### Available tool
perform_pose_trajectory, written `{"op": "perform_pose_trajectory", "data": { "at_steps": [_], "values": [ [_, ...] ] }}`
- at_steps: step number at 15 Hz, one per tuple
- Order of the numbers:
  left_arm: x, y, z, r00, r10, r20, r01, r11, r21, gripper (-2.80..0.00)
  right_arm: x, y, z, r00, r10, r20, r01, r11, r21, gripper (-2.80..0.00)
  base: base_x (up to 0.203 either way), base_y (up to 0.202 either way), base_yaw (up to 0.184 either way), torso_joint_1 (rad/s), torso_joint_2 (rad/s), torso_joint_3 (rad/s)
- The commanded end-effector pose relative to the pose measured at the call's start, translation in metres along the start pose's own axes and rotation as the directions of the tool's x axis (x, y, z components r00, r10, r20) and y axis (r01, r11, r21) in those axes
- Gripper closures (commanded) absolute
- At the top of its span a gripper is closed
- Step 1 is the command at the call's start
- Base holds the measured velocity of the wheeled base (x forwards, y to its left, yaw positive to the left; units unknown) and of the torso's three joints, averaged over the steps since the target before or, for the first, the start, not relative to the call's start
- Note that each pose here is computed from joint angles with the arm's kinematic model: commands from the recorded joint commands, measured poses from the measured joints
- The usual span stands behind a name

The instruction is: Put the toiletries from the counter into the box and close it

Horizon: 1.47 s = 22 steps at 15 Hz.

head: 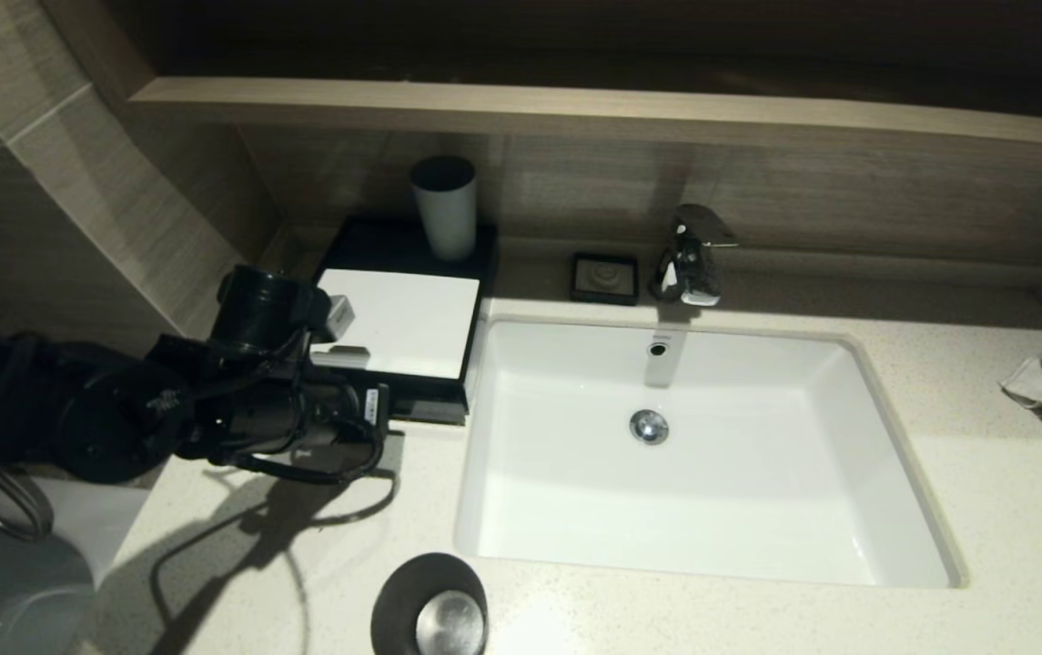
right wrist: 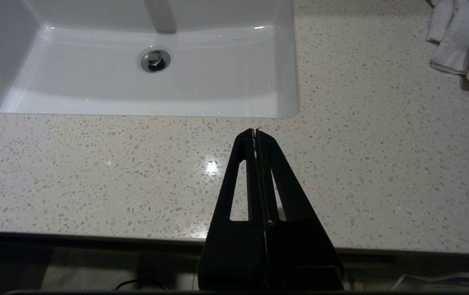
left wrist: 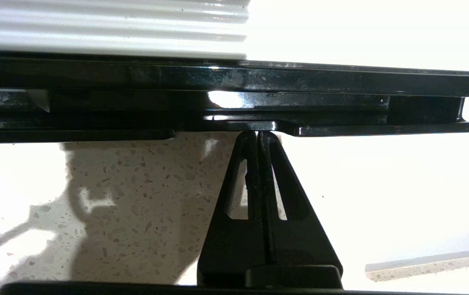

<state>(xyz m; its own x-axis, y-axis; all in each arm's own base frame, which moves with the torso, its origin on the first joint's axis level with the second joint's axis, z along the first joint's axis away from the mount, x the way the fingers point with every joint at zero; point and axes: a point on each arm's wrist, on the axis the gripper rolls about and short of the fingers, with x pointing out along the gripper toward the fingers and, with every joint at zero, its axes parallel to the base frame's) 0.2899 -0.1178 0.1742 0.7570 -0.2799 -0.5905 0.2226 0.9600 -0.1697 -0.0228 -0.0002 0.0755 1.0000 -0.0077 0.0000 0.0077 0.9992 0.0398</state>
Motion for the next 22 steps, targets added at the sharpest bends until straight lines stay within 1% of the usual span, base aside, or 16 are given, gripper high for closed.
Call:
{"op": "perform_pose_trajectory", "data": {
  "at_steps": [1, 8, 11, 22],
  "values": [
    [0.0004, -0.0002, 0.0009, 1.0, -0.002, 0.008, 0.002, 1.0, -0.001, 0.0, 0.0, 0.0, 0.0, 1.0, 0.0, 0.0, 0.0, 1.0, 0.0, 0.0, 0.0, 0.0, 0.0, 0.0, 0.0, 0.0],
    [0.0012, -0.0007, 0.003, 1.0, -0.005, 0.024, 0.006, 1.0, -0.019, 0.0, 0.0, 0.0, 0.0, 1.0, 0.0, 0.0, 0.0, 1.0, 0.0, 0.0, 0.0, 0.0, 0.0, 0.0, 0.0, 0.0],
    [0.0032, -0.0013, 0.0056, 0.998, -0.01, 0.056, 0.012, 0.999, -0.039, 0.0, 0.0, 0.0, 0.0, 1.0, 0.0, 0.0, 0.0, 1.0, 0.0, 0.0, 0.0, 0.0, 0.0, 0.0, 0.0, 0.0],
    [-0.0007, -0.0021, 0.01, 0.993, -0.017, 0.115, 0.026, 0.997, -0.071, 0.0, 0.0, 0.0, 0.0, 1.0, 0.0, 0.0, 0.0, 1.0, 0.0, 0.0, 0.0, 0.0, 0.0, 0.0, 0.0, 0.0]
  ]
}}
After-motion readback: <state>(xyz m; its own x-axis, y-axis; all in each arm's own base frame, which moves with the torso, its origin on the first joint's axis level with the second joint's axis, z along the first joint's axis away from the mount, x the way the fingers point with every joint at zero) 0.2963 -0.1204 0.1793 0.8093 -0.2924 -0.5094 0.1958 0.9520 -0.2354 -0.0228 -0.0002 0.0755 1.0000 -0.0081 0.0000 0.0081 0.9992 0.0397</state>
